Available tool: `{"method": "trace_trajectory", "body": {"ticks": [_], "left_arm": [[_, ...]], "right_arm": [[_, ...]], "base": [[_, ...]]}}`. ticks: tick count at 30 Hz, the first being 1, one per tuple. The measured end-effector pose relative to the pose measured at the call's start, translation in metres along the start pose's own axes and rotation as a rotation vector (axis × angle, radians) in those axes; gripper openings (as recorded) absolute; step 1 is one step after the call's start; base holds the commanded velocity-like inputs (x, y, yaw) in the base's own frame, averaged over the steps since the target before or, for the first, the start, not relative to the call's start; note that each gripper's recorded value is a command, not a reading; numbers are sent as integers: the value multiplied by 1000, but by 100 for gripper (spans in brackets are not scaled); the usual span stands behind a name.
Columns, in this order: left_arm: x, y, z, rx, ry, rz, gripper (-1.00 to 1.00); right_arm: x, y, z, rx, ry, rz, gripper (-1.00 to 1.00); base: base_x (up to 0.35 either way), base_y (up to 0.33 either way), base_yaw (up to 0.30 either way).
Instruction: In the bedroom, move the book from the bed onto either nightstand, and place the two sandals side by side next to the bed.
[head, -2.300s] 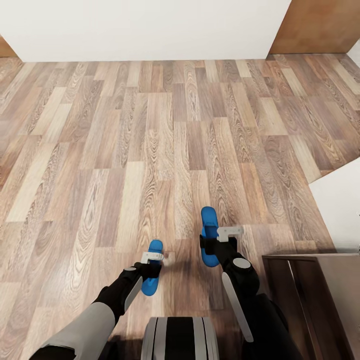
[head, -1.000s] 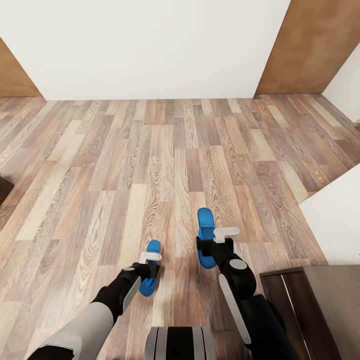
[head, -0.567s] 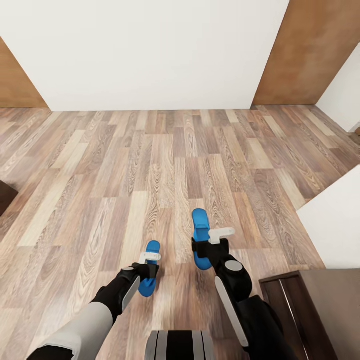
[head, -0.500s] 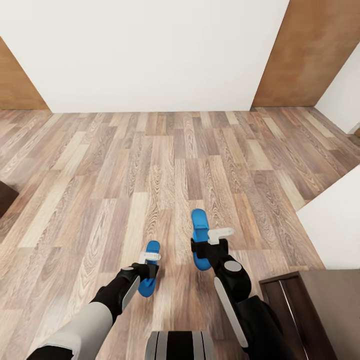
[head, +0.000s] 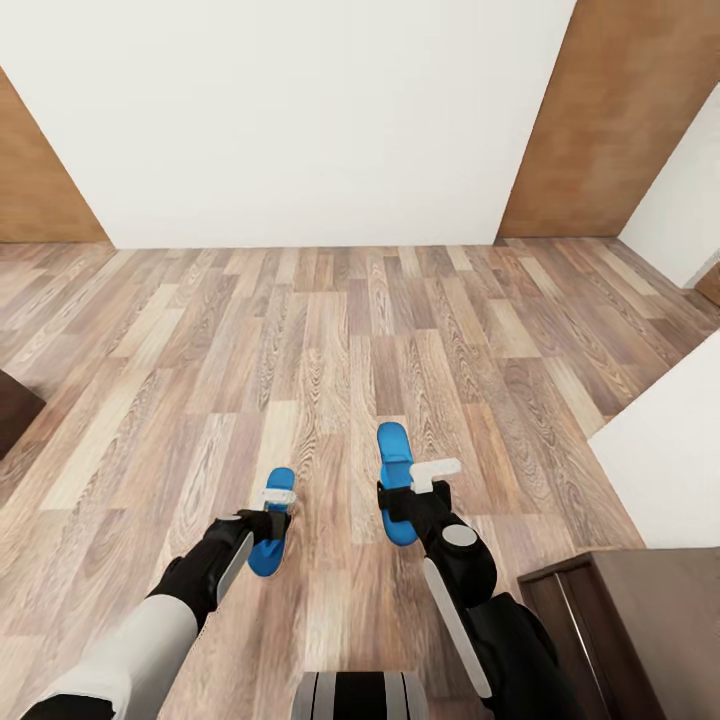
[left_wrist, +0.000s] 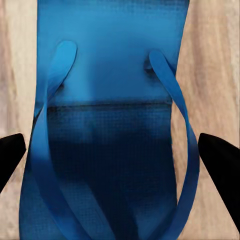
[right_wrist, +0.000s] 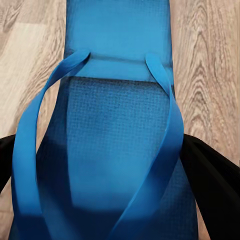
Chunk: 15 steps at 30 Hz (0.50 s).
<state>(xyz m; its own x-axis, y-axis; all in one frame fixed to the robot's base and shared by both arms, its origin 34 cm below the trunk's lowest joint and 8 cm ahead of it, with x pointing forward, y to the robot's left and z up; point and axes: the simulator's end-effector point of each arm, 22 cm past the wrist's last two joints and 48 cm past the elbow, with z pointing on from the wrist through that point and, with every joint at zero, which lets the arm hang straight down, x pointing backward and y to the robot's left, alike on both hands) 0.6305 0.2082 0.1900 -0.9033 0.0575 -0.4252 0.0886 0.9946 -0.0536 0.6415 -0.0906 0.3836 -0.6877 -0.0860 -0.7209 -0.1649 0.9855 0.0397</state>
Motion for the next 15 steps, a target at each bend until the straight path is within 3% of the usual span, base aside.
{"method": "trace_trajectory", "body": {"ticks": [6, 15], "left_arm": [[-12, 35, -13, -48, -15, 7, -100], [-48, 60, -39, -84, -61, 15, -100]], "right_arm": [[-7, -1, -6, 8, -14, -7, -100], [-24, -1, -17, 13, -50, -12, -100]], "base": [[0, 0, 0], [0, 0, 0]]}}
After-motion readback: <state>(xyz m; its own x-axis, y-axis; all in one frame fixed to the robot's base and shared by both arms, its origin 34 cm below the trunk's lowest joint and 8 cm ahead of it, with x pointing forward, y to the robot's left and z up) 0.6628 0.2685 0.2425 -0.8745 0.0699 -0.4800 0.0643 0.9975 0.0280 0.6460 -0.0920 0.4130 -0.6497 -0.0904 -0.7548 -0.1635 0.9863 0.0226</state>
